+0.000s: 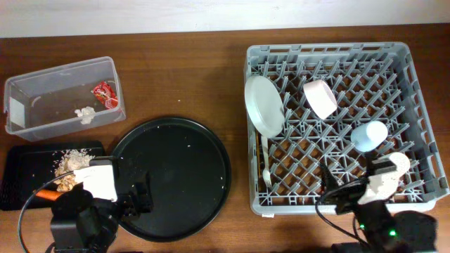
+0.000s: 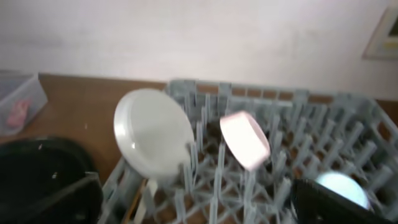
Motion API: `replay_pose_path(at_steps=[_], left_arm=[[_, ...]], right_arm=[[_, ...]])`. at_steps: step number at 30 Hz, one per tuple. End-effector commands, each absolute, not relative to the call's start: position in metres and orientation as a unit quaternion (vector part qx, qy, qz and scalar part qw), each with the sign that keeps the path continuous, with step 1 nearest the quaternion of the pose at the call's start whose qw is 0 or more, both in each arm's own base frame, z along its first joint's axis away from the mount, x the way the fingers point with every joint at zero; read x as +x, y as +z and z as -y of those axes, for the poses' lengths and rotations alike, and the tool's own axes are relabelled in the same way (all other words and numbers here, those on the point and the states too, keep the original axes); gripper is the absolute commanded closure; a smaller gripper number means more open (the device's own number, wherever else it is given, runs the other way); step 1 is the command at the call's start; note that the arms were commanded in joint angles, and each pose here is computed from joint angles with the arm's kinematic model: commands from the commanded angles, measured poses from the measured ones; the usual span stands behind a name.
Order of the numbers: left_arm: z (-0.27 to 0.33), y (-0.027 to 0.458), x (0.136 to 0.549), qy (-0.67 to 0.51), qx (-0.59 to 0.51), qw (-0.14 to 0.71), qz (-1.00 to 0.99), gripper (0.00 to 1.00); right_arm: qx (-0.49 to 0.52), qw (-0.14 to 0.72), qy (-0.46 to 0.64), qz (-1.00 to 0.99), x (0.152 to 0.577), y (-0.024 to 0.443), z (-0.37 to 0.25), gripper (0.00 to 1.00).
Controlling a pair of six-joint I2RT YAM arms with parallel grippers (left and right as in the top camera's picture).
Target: Sort waste into correct bins and load items into the dishwasher rack
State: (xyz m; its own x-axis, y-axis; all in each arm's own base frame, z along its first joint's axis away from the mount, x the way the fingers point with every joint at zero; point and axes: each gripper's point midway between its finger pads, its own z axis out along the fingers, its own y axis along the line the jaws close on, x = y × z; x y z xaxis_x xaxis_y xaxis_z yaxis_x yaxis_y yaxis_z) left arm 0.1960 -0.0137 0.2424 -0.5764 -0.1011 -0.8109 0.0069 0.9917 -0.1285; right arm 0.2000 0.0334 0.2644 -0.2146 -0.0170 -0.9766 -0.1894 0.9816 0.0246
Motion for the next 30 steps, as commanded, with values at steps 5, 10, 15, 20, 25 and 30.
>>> replay_pose_path(at_steps=[5,10,15,20,25,30], left_arm=[[0.015,0.242,0.196,-0.065,-0.030,0.461,-0.885,0.01],[0.015,0.242,0.196,-0.065,-0.030,0.461,-0.885,0.01],[0.015,0.242,0.196,-0.065,-0.030,0.461,-0.885,0.01],[0.015,0.242,0.196,-0.065,-0.030,0.461,-0.885,0.01],[0.015,0.242,0.196,-0.065,-0.030,0.461,-0.885,0.01],[0.015,0.242,0.196,-0.065,-0.030,0.461,-0.885,0.01]], right_arm=[[-0.095,0.695,0.083,-0.707,0.218,0.231,-0.045,0.01],[-0.088,0.720,0.071,-0.684,0.233,0.215,-0.040,0.01],[-0.064,0.748,0.043,-0.659,0.243,0.205,-0.028,0.01],[-0.085,0.727,0.017,-0.681,0.244,0.189,-0.027,0.01],[-0.085,0.682,0.024,-0.726,0.244,0.158,-0.028,0.01],[-0.085,0.683,0.024,-0.725,0.244,0.159,-0.028,0.01]])
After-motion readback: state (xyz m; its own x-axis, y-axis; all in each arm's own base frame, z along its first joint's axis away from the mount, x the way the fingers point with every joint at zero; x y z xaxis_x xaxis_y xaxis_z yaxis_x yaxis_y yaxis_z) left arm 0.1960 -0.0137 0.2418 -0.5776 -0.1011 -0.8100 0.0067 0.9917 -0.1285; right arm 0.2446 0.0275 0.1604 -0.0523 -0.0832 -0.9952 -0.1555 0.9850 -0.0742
